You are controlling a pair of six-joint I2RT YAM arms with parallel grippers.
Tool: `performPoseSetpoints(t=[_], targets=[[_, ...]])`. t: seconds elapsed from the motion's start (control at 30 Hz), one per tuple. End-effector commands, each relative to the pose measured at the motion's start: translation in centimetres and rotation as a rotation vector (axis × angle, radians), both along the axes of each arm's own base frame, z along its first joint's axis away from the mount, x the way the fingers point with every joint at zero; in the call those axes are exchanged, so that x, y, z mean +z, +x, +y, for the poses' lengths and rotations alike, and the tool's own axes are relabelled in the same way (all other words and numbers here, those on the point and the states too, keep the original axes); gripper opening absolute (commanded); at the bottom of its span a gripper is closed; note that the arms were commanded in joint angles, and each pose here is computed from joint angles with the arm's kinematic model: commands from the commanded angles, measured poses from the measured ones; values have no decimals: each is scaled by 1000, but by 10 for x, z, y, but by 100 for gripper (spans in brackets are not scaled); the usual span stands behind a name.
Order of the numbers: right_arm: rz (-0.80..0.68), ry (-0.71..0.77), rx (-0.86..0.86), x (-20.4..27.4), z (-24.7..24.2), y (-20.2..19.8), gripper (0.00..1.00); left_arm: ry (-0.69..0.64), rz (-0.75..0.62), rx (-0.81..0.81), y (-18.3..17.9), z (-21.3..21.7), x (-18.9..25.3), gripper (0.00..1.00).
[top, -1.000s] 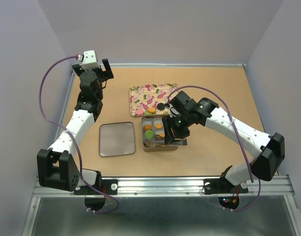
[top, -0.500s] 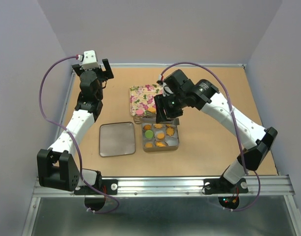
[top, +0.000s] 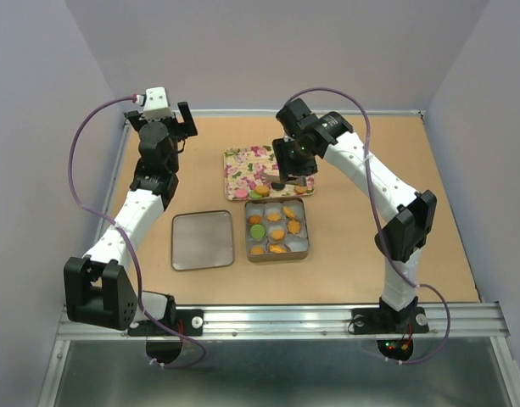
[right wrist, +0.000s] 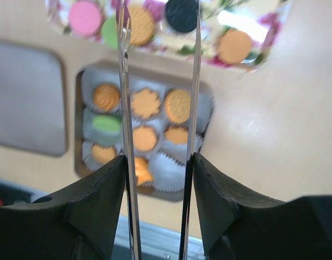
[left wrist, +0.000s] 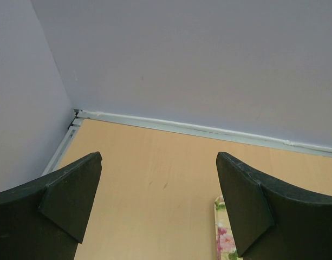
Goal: Pack the cookies
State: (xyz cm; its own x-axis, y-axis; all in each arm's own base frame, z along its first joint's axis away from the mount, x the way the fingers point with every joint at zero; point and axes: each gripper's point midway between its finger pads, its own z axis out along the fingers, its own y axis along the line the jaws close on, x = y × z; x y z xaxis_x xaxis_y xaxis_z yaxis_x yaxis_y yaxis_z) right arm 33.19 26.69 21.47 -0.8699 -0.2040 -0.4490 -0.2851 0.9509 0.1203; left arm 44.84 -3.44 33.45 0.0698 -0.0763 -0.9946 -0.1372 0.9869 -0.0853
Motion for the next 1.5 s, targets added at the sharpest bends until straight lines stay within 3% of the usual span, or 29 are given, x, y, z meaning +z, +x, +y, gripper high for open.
performPoseSetpoints(t=[0.0,0.17,0.67,1.0,1.47], targets=[[-124,8,-55,29,-9,35,57,-5,-69,3,-7,1,24,99],[-102,3,-65,17,-16,47,56,-5,-67,3,-6,1,23,99],[2,-51,-39,-38,-21,31,56,-3,-64,1,-5,0,22,99],[20,-41,-32,-50,-17,31,55,-2,-61,1,-5,0,20,99],[43,-50,-27,-56,-21,23,43,-3,-64,0,-5,0,22,99]])
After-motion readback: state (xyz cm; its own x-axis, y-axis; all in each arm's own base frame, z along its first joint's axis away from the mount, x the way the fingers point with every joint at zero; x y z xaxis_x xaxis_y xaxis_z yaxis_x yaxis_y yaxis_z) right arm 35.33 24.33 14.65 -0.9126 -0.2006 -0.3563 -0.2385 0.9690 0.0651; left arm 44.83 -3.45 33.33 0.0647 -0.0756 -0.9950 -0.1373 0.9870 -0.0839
